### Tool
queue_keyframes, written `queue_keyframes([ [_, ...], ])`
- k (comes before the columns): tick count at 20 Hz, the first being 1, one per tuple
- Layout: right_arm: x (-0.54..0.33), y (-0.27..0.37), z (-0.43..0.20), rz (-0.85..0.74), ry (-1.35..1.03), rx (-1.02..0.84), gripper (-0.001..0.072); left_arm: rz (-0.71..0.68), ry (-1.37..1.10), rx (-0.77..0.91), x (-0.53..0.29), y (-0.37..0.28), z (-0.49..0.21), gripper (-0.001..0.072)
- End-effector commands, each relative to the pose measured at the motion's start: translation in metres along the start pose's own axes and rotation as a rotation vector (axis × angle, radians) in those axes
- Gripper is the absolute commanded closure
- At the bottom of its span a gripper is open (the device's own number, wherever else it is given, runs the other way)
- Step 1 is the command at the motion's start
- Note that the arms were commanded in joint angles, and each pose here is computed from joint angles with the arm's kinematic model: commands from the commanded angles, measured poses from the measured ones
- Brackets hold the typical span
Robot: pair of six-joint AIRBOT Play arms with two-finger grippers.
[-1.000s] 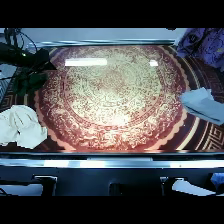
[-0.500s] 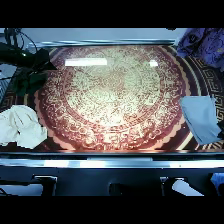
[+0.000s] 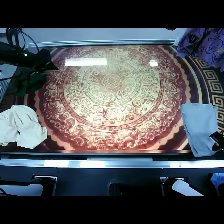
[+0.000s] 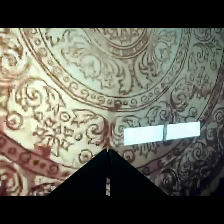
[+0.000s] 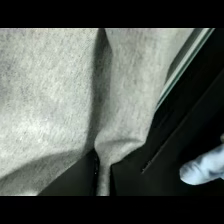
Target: Fold the clothes and pants, and hang the long-sleeved shirts on hangers.
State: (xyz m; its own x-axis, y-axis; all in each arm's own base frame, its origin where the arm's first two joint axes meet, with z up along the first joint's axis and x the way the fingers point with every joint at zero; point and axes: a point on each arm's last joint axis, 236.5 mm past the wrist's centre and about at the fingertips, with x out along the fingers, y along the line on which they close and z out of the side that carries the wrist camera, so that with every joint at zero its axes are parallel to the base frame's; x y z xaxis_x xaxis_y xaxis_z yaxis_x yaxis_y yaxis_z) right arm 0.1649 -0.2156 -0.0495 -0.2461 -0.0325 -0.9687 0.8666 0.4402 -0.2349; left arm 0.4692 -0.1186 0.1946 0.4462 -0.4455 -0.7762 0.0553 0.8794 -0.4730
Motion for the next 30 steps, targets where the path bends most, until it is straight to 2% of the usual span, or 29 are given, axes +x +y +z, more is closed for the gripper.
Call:
queue_keyframes([
  [1,0.006,-0.011,-0.010,-0.050,0.037,0.003,0.0677,0.000,0.001,0.002,0.001,-0.001,0.000,0.0690],
  [3,0.006,-0.016,-0.011,-0.072,0.042,0.000,0.0672,0.000,0.001,0.002,0.001,-0.001,0.000,0.0690],
  [6,0.005,-0.026,-0.011,-0.113,0.042,-0.005,0.0493,0.000,0.001,0.002,0.001,-0.001,0.000,0.0690],
  [8,0.003,-0.040,-0.012,-0.173,0.045,-0.013,0.0481,-0.001,0.001,0.002,0.001,-0.001,0.000,0.0690],
  [10,-0.007,-0.050,-0.001,-0.210,-0.002,-0.035,0.0360,-0.001,0.001,0.002,0.001,-0.001,0.000,0.0690],
  [11,-0.019,-0.041,0.014,-0.157,-0.070,-0.044,0.0362,0.000,0.001,0.002,0.001,-0.001,0.000,0.0690],
  [13,-0.068,0.011,0.054,0.112,-0.292,-0.037,0.0378,0.001,-0.001,0.002,0.000,0.000,0.000,0.0690],
  [15,-0.155,0.086,0.082,0.476,-0.540,-0.115,0.0473,0.005,-0.007,0.000,-0.002,0.005,0.003,0.0690],
  [16,-0.190,0.118,0.078,0.566,-0.615,-0.213,0.0565,0.010,-0.013,-0.009,-0.004,0.009,0.004,0.0690],
  [17,-0.217,0.149,0.064,0.612,-0.671,-0.340,0.0637,0.015,-0.022,-0.017,-0.008,0.014,0.007,0.0690],
  [18,-0.238,0.180,0.042,0.636,-0.715,-0.471,0.0676,0.021,-0.033,-0.025,-0.012,0.019,0.009,0.0690],
  [20,-0.261,0.238,-0.015,0.696,-0.745,-0.671,0.0676,0.035,-0.058,0.029,-0.024,0.025,0.013,0.0691],
  [24,-0.276,0.315,-0.142,0.784,-0.765,-1.014,0.0676,0.249,-0.130,0.177,-0.052,0.053,0.016,0.0692],
  [27,-0.275,0.333,-0.211,0.817,-0.752,-1.182,0.0676,0.280,-0.196,0.188,-0.061,0.060,0.011,0.0691],
  [30,-0.273,0.337,-0.241,0.831,-0.743,-1.250,0.0676,0.281,-0.217,0.239,-0.068,0.056,0.009,0.0690],
])
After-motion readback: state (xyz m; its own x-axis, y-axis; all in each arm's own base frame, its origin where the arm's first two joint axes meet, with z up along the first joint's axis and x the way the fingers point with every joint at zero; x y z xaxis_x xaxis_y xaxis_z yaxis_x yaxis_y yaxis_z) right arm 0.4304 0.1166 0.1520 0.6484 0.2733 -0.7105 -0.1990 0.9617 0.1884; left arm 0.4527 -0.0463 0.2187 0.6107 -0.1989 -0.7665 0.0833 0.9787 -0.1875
